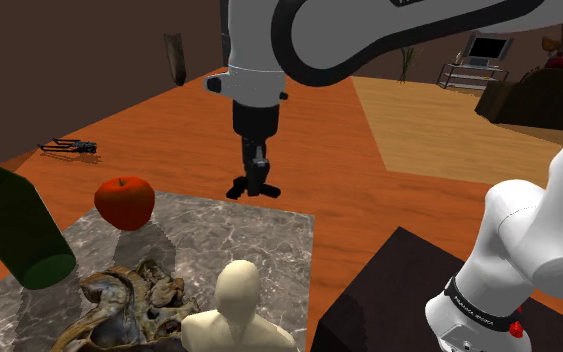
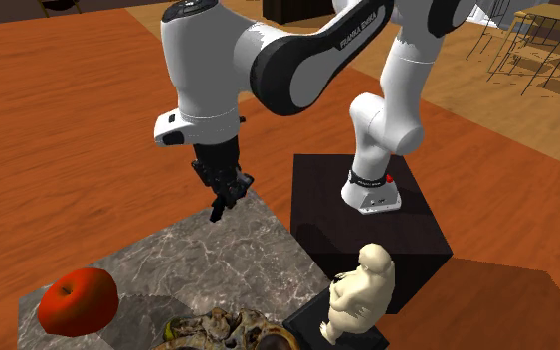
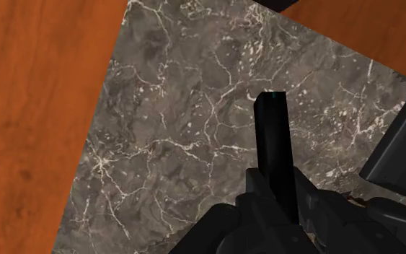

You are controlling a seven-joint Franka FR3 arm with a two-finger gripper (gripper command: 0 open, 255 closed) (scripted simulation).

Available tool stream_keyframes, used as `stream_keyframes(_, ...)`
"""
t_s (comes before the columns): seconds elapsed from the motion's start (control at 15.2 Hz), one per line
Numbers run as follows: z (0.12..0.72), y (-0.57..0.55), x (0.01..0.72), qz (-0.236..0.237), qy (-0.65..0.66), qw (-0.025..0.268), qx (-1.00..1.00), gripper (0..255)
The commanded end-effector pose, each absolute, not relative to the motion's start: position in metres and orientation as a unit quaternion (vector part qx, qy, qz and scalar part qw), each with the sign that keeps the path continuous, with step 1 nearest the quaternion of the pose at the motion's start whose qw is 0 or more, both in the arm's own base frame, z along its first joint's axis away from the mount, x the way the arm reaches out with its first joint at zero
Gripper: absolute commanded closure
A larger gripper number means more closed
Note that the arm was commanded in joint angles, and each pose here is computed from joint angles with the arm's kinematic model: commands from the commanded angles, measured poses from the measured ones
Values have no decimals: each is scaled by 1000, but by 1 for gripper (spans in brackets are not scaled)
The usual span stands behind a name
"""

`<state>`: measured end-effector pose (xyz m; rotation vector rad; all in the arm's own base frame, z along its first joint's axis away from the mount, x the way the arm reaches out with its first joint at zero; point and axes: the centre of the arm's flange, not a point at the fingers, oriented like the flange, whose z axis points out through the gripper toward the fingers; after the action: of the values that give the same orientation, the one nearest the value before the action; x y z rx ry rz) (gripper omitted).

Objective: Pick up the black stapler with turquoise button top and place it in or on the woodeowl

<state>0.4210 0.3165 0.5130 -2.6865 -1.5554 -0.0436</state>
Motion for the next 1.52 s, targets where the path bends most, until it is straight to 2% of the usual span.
stream_keyframes(0.0, 514, 343, 419, -14, -501, 19, -865, 255)
stream_keyframes(1.06, 517, 554, 424, -14, -501, 19, -865, 255)
stream_keyframes(1.45, 491, 564, 424, -14, -501, 19, -865, 255)
